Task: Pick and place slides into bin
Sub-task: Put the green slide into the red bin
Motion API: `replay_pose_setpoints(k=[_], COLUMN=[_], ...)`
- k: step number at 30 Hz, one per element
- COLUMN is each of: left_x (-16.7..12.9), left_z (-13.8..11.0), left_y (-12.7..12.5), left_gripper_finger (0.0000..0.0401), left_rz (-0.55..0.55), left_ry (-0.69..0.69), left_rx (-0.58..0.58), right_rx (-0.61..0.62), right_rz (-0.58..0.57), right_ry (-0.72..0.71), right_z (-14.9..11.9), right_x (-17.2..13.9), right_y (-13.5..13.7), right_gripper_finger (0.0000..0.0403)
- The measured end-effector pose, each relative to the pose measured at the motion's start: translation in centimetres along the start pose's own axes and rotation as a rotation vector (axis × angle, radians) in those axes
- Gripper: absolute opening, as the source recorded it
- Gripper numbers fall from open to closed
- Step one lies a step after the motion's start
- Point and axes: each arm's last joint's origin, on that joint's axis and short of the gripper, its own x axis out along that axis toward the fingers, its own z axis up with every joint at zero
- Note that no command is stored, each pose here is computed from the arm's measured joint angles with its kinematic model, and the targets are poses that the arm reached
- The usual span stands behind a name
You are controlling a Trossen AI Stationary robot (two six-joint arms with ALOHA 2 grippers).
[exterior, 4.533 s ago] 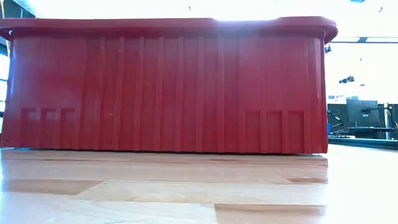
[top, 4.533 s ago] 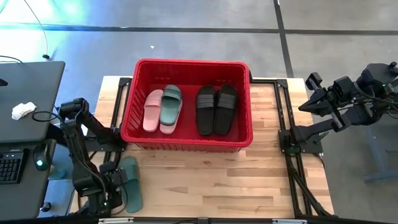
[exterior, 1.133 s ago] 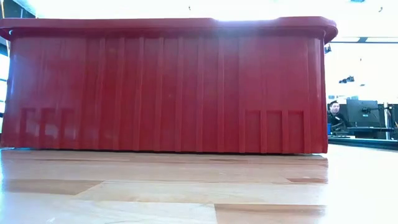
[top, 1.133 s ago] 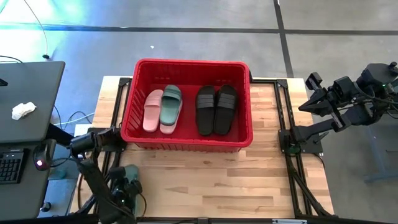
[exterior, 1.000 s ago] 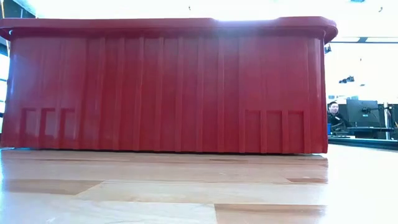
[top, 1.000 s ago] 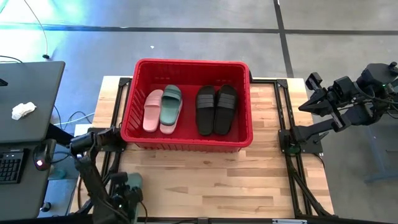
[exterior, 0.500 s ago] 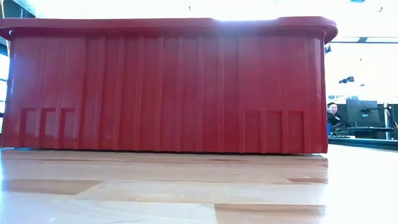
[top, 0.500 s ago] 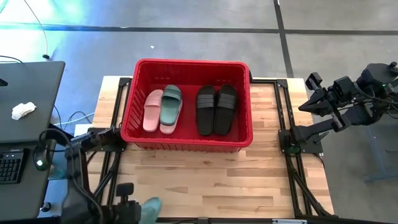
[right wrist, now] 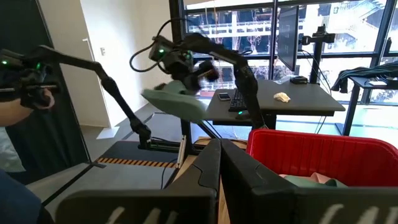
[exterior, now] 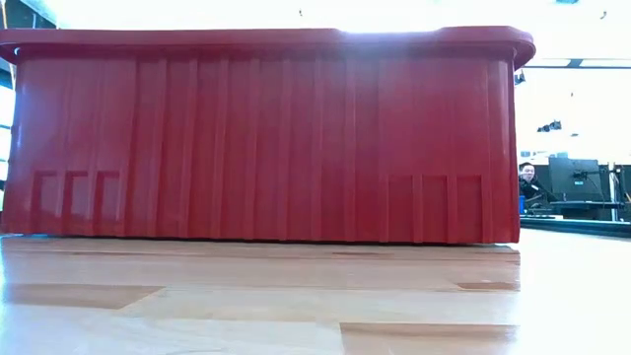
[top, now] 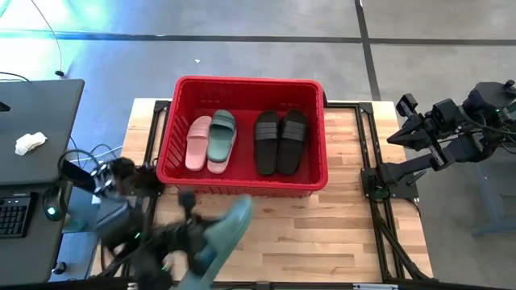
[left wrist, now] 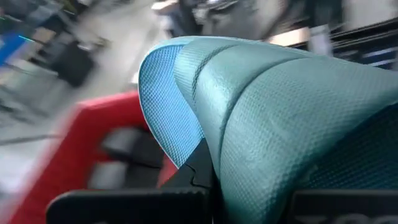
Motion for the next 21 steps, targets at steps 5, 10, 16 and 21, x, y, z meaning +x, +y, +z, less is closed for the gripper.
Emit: replay_pose_setpoints(k=[5, 10, 16, 21], left_x=[3.9, 6.1, 7.0, 8.5], left_z=[1.2, 1.3, 0.8, 0.0], left_y=[4.9, 10.8, 17.7, 21.9], left_gripper_finger=[0.0001, 0.0001, 0.0001, 0.0], left_rz=[0.153, 0.278, 0.368, 0.406], left_ry=[0.065, 0.177, 0.297, 0.418], left_rx=[0.169, 0.262, 0.307, 0.365], right_rx=[0.0, 0.0, 0.0, 0.0], right_rz=[0.001, 0.0, 0.0, 0.001], right_ry=[0.0, 0.0, 0.0, 0.0], right_z=[0.0, 0.0, 0.0, 0.0], right_x=[0.0, 0.0, 0.0, 0.0], right_y=[0.0, 0.0, 0.0, 0.0], right_gripper_finger=[0.0, 0.0, 0.0, 0.0])
